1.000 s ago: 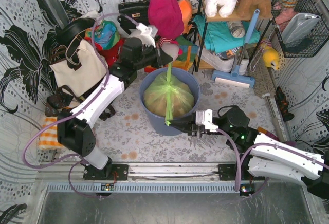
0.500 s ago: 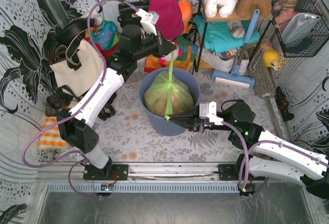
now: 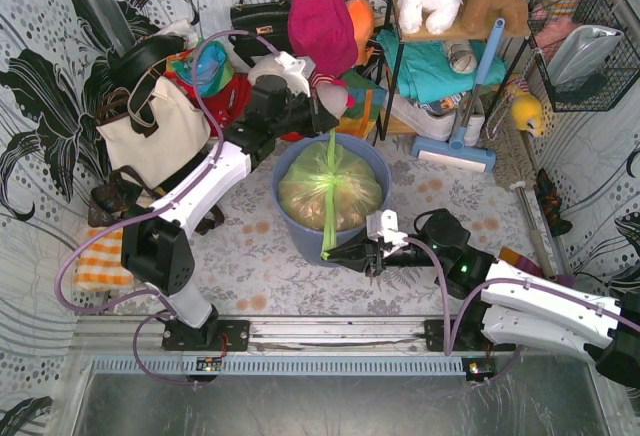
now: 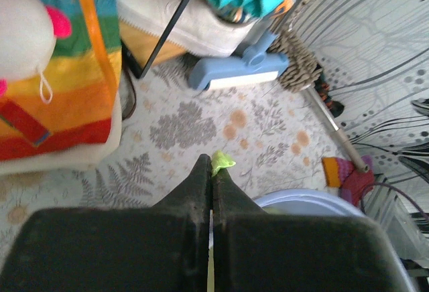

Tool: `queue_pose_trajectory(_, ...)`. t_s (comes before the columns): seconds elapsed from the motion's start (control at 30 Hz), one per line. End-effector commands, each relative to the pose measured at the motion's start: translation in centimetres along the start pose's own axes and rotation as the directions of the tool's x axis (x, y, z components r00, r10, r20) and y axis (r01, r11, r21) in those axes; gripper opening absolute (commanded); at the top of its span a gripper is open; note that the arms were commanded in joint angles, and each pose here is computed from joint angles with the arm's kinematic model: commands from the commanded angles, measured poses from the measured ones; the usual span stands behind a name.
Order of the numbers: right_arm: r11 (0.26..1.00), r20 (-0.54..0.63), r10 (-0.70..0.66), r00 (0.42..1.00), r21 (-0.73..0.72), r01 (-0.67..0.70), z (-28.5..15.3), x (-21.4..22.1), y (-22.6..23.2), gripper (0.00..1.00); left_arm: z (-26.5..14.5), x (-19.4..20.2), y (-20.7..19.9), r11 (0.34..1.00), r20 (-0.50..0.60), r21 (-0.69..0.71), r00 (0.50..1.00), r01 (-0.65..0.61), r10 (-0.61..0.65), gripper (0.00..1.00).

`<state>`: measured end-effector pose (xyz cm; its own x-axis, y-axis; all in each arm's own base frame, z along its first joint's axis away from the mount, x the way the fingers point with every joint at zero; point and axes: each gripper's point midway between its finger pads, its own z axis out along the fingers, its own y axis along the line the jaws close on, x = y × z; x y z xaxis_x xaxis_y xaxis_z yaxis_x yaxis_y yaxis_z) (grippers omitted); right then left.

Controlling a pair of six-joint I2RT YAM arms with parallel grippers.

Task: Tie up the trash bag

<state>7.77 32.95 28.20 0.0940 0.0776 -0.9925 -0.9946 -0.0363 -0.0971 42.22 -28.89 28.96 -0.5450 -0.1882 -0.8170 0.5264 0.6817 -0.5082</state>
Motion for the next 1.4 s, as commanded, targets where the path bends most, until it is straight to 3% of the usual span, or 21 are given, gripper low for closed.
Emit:
queue_pose_trajectory(0.0, 0.992, 0.085, 0.015, 0.996, -0.129, -0.004, -0.1, -3.1, 2.7, 0.0, 0.0, -5.3, 0.8, 0.995, 0.184, -0.061, 0.978, -0.085, 0.095, 0.0)
queue_pose_trajectory(0.13, 0.995, 0.129, -0.085, 0.988, -0.043, 0.091, 0.1, -5.9, 0.9, 0.0, -1.4, -7.8, -1.8, 0.994, 0.238, 0.001, 0.965, -0.111, 0.107, 0.0)
queue_pose_trajectory(0.27, 0.963, 0.202, -0.229, 0.952, 0.191, 0.191, -0.5, -9.6, -3.0, 0.0, -3.9, -10.0, -5.8, 0.98, 0.294, 0.12, 0.949, -0.157, 0.116, 0.0)
queue_pose_trajectory(0.43, 0.853, 0.204, -0.422, 0.883, 0.42, 0.311, -0.1, -13.8, -7.8, 0.0, -7.0, -10.7, -10.3, 0.94, 0.328, 0.277, 0.939, -0.2, 0.104, 0.0)
queue_pose_trajectory(0.63, 0.68, 0.138, -0.564, 0.814, 0.636, 0.363, 0.4, -17.7, -13.0, 0.0, -10.3, -10.2, -15.0, 0.874, 0.348, 0.423, 0.933, -0.241, 0.089, 0.0)
queue_pose_trajectory(0.97, 0.528, 0.083, -0.687, 0.722, 0.74, 0.417, 0.4, -22.6, -15.3, 0.0, -13.1, -9.9, -19.4, 0.812, 0.379, 0.486, 0.915, -0.322, 0.136, 0.0)
queue_pose_trajectory(1.37, 0.54, 0.09, -0.665, 0.742, 0.744, 0.394, 0.1, -21.4, -15.3, 0.0, -13.5, -10.1, -19.5, 0.813, 0.393, 0.481, 0.91, -0.329, 0.135, 0.0)
